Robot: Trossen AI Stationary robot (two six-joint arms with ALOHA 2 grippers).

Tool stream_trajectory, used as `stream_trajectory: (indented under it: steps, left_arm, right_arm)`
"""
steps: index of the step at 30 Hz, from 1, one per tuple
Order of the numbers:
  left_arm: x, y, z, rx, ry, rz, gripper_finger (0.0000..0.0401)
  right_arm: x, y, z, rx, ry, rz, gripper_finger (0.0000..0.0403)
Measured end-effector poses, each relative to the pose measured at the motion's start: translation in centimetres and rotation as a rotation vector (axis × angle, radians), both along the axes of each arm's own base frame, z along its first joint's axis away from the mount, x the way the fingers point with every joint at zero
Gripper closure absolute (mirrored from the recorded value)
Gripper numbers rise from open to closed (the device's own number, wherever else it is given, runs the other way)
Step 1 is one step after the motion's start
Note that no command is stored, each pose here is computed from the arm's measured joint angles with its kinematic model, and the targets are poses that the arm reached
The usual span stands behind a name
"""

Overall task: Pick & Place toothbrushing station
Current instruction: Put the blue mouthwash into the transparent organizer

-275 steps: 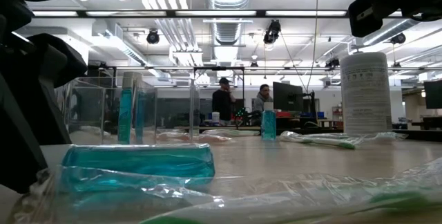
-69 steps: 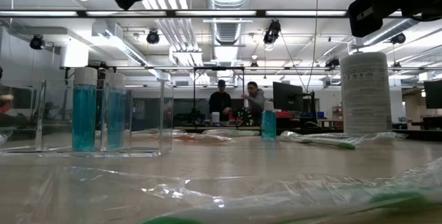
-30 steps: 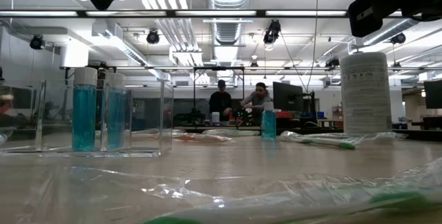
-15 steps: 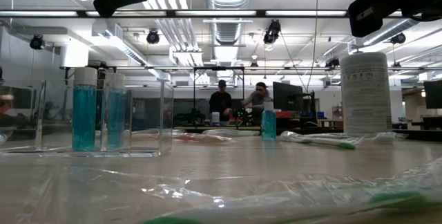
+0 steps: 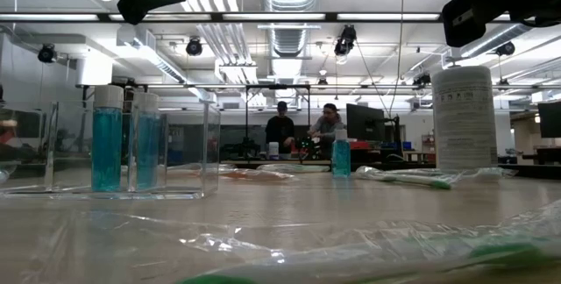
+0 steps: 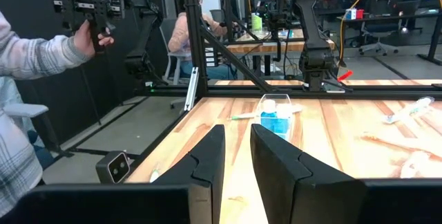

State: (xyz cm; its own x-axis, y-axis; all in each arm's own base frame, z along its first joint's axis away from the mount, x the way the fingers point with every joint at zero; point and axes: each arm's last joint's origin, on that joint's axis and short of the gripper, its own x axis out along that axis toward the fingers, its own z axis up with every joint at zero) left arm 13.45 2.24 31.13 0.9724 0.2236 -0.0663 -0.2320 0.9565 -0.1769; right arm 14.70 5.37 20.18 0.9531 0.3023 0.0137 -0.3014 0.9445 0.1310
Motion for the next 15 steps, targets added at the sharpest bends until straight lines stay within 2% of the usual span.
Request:
stream_trajectory:
  steps: [15]
  left_arm:
    - [0.00, 0.00, 0.00, 0.000, 0.000, 0.000, 0.0162]
  right_arm:
    - [0.00, 0.00, 0.00, 0.019, 0.006, 0.000, 0.0335]
